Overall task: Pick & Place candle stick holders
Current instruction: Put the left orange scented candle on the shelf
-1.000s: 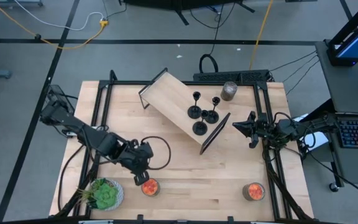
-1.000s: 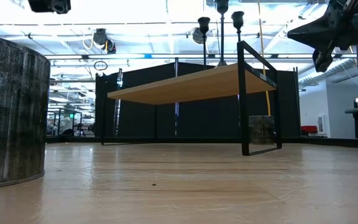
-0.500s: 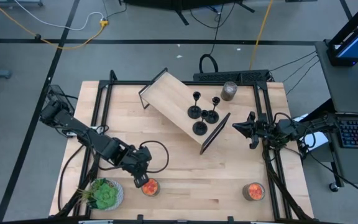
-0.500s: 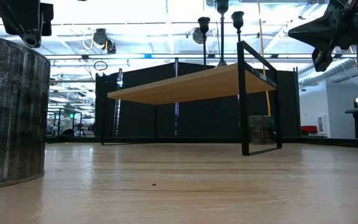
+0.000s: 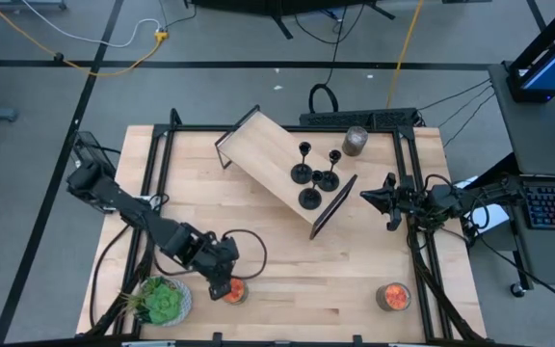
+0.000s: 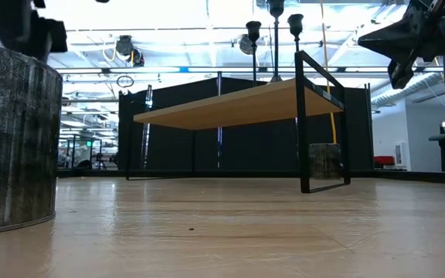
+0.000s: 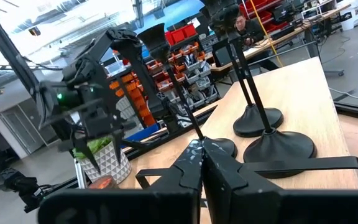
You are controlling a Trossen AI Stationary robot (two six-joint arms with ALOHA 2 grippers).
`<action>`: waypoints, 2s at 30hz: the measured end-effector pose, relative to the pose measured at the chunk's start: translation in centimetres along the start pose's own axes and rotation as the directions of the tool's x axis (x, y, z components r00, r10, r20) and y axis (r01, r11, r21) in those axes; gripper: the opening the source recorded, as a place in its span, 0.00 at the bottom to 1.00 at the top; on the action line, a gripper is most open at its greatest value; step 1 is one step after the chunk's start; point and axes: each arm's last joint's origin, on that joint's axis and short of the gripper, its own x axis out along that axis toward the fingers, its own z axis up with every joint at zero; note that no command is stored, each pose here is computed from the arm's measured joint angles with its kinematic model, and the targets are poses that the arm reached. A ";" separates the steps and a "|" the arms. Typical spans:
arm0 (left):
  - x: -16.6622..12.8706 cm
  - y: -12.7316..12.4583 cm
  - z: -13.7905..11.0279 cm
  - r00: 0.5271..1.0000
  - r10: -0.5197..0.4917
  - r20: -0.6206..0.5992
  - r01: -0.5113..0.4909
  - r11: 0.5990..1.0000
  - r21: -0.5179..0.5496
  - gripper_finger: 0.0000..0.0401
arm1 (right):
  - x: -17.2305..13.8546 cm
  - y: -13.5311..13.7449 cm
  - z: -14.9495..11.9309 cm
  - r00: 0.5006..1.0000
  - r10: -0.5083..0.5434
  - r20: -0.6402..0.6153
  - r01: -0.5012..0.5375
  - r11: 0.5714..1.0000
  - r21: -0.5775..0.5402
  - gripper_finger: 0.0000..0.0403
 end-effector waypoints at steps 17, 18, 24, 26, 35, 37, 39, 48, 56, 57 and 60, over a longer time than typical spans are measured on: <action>3.7 -0.1 0.0 0.994 0.083 -0.074 -0.084 0.996 -0.014 0.59 | 0.0 0.1 0.1 1.000 0.006 0.012 -0.006 1.000 0.007 0.00; 3.9 -0.1 -0.1 0.993 0.087 -0.077 -0.088 0.996 -0.014 0.59 | 0.0 0.1 0.1 1.000 0.006 0.012 -0.006 1.000 0.007 0.00; 4.7 -0.2 0.1 0.993 0.079 -0.092 -0.082 0.996 -0.021 0.59 | 0.0 0.1 0.1 0.999 0.036 -0.002 -0.036 0.999 0.007 0.00; 4.8 -0.4 0.2 0.995 0.064 -0.081 -0.065 0.998 -0.014 0.59 | 0.0 0.2 0.1 0.999 0.050 -0.009 -0.050 0.999 0.007 0.00; 4.8 -0.7 0.5 0.998 0.029 -0.056 -0.029 1.000 0.003 0.31 | 0.0 0.2 0.1 0.999 0.052 -0.009 -0.052 0.999 0.006 0.00; 4.8 -0.7 0.5 0.998 0.030 -0.053 -0.030 1.000 0.003 0.23 | 0.0 0.2 0.1 0.999 0.051 -0.009 -0.051 0.999 0.005 0.00; 4.8 -0.7 0.5 0.998 0.030 -0.053 -0.030 1.000 0.001 0.16 | 0.0 0.2 0.1 0.999 0.051 -0.009 -0.051 0.999 0.005 0.00; 4.8 -0.7 0.4 0.998 0.022 -0.064 -0.022 1.000 0.002 0.03 | 0.0 0.2 0.1 0.999 0.051 -0.009 -0.051 0.999 0.002 0.00; 4.8 -0.7 0.5 0.998 0.025 -0.059 -0.026 1.000 -0.017 0.01 | 0.0 0.2 0.1 0.999 0.051 -0.009 -0.051 0.999 0.002 0.00; 4.8 -0.7 0.5 0.998 0.026 -0.058 -0.027 0.999 -0.017 0.01 | 0.0 0.2 0.1 0.999 0.051 -0.009 -0.051 0.999 0.003 0.00; 4.8 -0.6 0.7 0.998 0.022 -0.053 -0.024 0.999 -0.025 0.01 | 0.0 0.2 0.1 0.999 0.051 -0.009 -0.051 0.999 0.003 0.00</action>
